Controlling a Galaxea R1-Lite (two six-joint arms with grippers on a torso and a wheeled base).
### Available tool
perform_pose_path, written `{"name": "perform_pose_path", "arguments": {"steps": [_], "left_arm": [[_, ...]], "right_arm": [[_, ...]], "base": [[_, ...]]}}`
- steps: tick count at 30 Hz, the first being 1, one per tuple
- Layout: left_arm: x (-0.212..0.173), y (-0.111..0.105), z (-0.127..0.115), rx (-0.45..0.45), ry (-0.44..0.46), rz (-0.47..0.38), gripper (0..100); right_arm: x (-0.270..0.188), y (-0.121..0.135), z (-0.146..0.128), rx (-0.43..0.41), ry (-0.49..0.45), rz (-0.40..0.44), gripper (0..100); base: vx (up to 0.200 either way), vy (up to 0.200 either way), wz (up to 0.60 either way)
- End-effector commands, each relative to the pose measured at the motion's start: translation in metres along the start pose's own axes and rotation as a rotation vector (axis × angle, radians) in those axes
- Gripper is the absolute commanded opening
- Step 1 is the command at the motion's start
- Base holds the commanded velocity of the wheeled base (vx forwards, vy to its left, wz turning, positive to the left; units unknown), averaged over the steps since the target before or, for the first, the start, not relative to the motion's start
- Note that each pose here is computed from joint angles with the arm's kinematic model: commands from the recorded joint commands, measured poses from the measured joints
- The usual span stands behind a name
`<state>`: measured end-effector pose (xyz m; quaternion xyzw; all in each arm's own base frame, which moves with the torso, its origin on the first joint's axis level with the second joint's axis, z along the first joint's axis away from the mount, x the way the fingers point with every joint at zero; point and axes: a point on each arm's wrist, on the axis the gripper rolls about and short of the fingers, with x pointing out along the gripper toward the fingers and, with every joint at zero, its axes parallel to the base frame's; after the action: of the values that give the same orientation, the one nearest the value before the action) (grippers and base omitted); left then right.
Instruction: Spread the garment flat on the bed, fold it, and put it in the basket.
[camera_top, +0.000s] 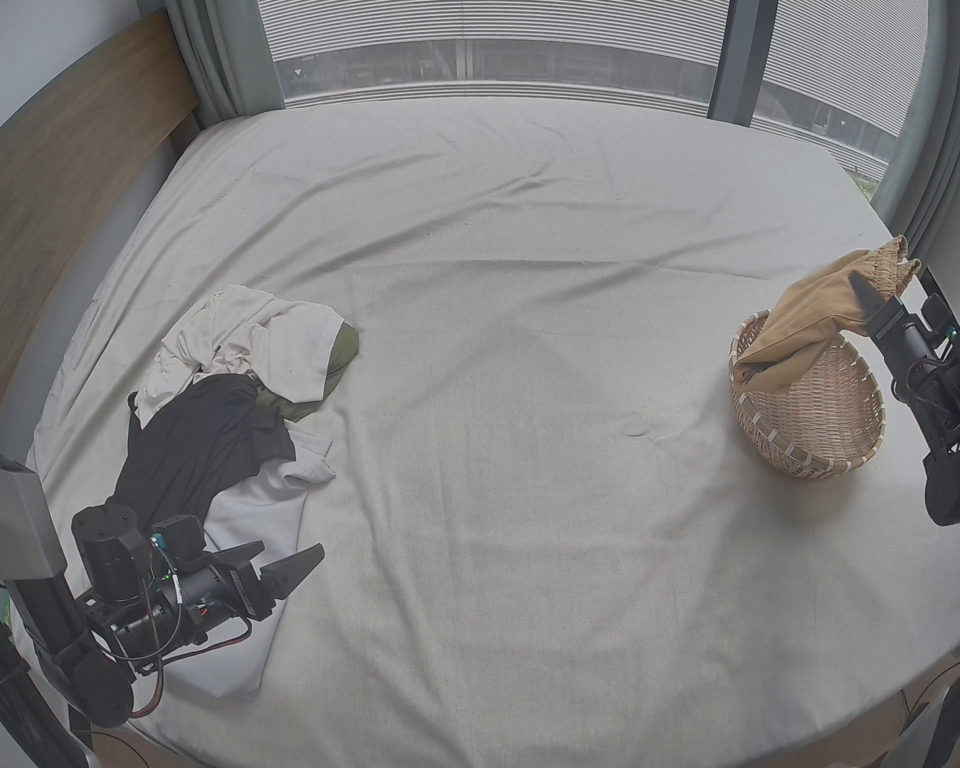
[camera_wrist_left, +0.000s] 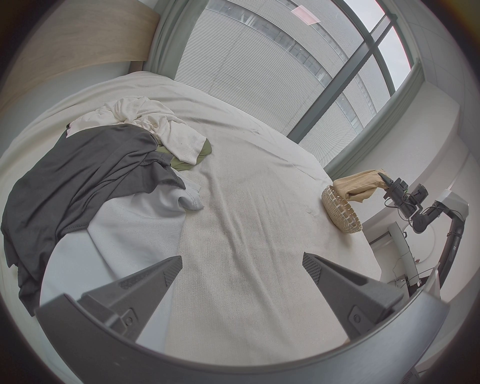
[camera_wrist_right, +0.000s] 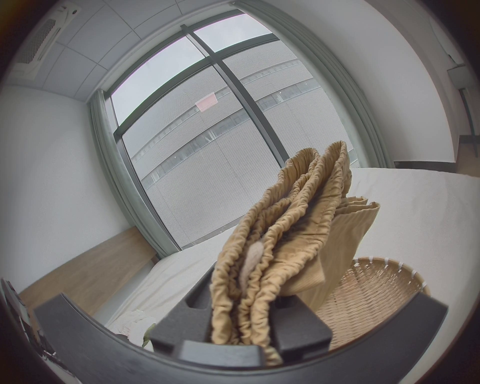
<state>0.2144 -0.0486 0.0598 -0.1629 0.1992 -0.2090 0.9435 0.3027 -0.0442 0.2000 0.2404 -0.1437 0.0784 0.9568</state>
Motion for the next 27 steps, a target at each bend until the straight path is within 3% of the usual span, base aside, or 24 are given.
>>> {"name": "perform_pose_path", "arguments": {"steps": [1,10,11,18,22,27], "left_arm": [[0.0,0.0,-0.001,-0.001,0.004,0.0,100],[0.0,0.0,-0.001,-0.002,0.003,0.001,100],[0.0,0.0,-0.001,-0.002,0.003,0.001,100],[0.0,0.0,-0.001,-0.002,0.004,0.0,100],[0.0,0.0,0.001,0.001,-0.006,-0.003,100],[0.0,-0.002,0.002,0.005,-0.01,-0.009,100]], "right_arm": [[0.002,-0.011,-0.012,0.007,0.033,-0.028,0],[0.001,-0.013,-0.016,0.011,0.048,-0.035,0],[-0.001,-0.014,-0.017,0.012,0.055,-0.035,100],[-0.008,-0.017,-0.017,0.006,0.066,-0.042,100],[-0.041,0.0,-0.014,-0.073,0.12,-0.019,100],[-0.068,0.023,-0.004,-0.171,0.117,0.032,100]], "base": [[0.0,0.0,0.0],[0.0,0.0,0.0],[0.0,0.0,0.0],[0.0,0.0,0.0],[0.0,0.0,0.0],[0.0,0.0,0.0]]}}
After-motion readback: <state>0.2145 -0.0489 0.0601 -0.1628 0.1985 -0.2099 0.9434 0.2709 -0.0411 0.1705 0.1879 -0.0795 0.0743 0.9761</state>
